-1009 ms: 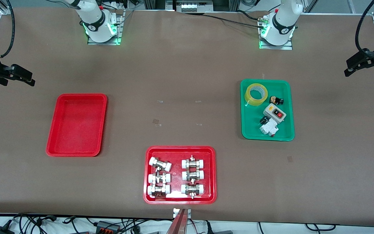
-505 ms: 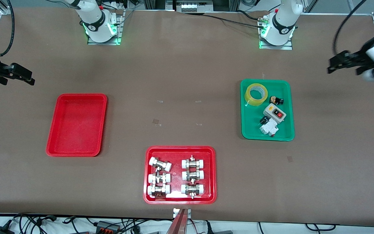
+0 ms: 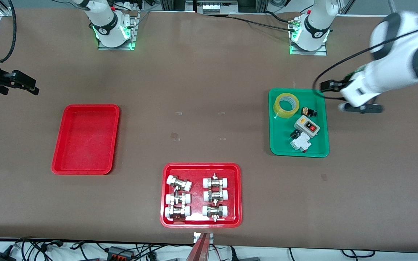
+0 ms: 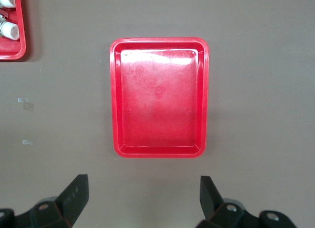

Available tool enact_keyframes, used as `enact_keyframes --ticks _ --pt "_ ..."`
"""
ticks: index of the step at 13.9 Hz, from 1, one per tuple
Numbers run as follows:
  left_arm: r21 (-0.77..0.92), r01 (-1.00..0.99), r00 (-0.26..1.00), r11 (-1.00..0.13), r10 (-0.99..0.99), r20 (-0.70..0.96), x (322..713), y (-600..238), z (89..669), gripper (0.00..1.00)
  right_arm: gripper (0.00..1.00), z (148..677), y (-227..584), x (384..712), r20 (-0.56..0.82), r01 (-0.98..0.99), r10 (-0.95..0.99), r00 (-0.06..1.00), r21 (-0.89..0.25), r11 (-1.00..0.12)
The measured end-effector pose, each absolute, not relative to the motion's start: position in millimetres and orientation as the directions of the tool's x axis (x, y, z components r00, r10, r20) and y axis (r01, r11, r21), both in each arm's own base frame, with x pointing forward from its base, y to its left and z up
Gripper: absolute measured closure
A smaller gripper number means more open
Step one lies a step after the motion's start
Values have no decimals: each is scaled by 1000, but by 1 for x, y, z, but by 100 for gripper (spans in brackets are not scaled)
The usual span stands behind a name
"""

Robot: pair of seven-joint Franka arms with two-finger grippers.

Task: Left arm passes tape to right arm into tray
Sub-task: 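Lower the left gripper and grasp the yellow tape roll's rim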

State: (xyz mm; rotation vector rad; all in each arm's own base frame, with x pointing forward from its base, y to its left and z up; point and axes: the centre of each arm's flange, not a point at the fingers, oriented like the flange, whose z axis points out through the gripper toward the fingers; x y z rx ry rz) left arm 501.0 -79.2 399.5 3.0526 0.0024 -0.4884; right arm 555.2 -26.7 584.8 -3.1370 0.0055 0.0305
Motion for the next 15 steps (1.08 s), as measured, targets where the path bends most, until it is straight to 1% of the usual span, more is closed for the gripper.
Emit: enact_keyframes --ticks 2,5,9,12,15 --pt "36 16 951 -999 4 -310 482 -90 347 0 0 584 -27 556 -21 -3 -3 1000 -4 -1000" --pt "21 44 931 -999 33 -364 462 -87 286 0 0 583 -27 556 -22 -4 -3 1000 -4 -1000" --pt "-1 94 916 -996 87 -391 458 -111 231 0 0 580 -27 558 -27 -4 -4 1000 -5 -1000" --pt "-10 103 899 -995 97 -426 451 -123 201 3 0 577 -28 560 -27 -5 -5 1000 -4 -1000" --pt "-13 107 893 -994 102 -438 448 -122 193 33 0 577 -28 560 -26 -5 -5 1000 -4 -1000"
